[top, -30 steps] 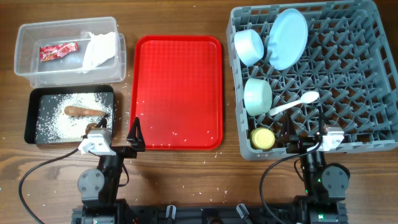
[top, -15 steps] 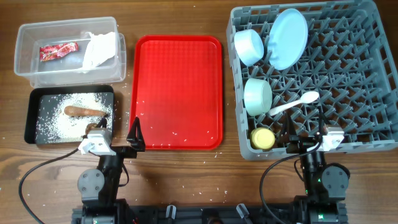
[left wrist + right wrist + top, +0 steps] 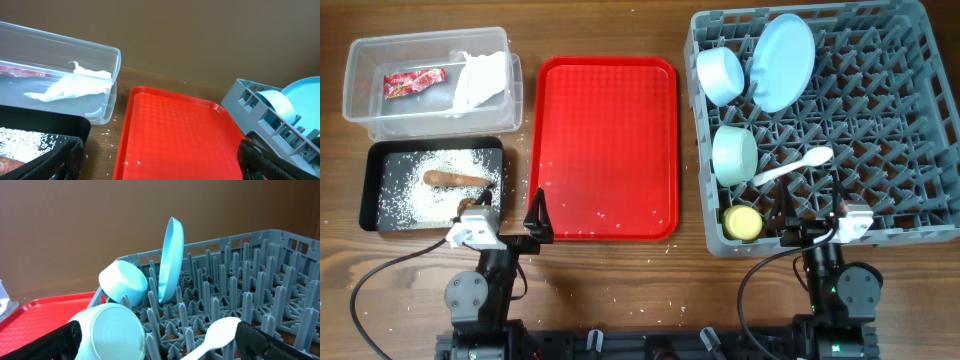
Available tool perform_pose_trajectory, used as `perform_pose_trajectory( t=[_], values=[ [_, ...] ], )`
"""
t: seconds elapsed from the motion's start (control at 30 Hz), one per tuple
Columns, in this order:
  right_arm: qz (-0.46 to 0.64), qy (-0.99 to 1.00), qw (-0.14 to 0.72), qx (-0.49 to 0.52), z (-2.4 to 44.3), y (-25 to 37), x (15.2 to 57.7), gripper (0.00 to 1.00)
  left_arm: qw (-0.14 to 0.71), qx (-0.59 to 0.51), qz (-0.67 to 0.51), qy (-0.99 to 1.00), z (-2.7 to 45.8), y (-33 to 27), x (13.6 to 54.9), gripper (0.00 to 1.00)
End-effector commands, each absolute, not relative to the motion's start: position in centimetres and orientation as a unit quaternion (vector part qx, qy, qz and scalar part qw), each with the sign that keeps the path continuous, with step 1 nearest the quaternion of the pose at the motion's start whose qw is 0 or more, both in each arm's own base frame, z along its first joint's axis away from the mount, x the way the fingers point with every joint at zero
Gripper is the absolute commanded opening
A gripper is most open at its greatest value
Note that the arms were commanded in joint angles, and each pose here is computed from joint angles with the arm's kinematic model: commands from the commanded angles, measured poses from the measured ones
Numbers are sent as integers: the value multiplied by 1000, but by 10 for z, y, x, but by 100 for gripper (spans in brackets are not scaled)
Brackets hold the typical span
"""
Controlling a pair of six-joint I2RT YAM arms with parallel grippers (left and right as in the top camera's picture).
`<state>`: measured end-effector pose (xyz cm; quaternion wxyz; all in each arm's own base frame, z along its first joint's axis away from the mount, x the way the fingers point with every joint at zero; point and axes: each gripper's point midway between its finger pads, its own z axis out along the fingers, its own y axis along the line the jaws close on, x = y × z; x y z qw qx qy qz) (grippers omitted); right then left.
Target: Sort waste into correct bins and load items into the dishwasher rack
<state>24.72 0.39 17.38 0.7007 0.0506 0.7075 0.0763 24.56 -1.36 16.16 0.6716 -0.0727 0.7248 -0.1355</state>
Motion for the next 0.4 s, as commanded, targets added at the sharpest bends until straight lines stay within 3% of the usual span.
perform_pose_trajectory(
  t=[0.0, 0.37],
  values=[
    [80, 704, 704, 54, 176, 4, 247, 100, 671, -65, -139, 726, 160, -17, 245, 100],
    [80, 704, 704, 54, 176, 4, 247, 100, 671, -65, -139, 726, 160, -17, 245, 100]
  ],
)
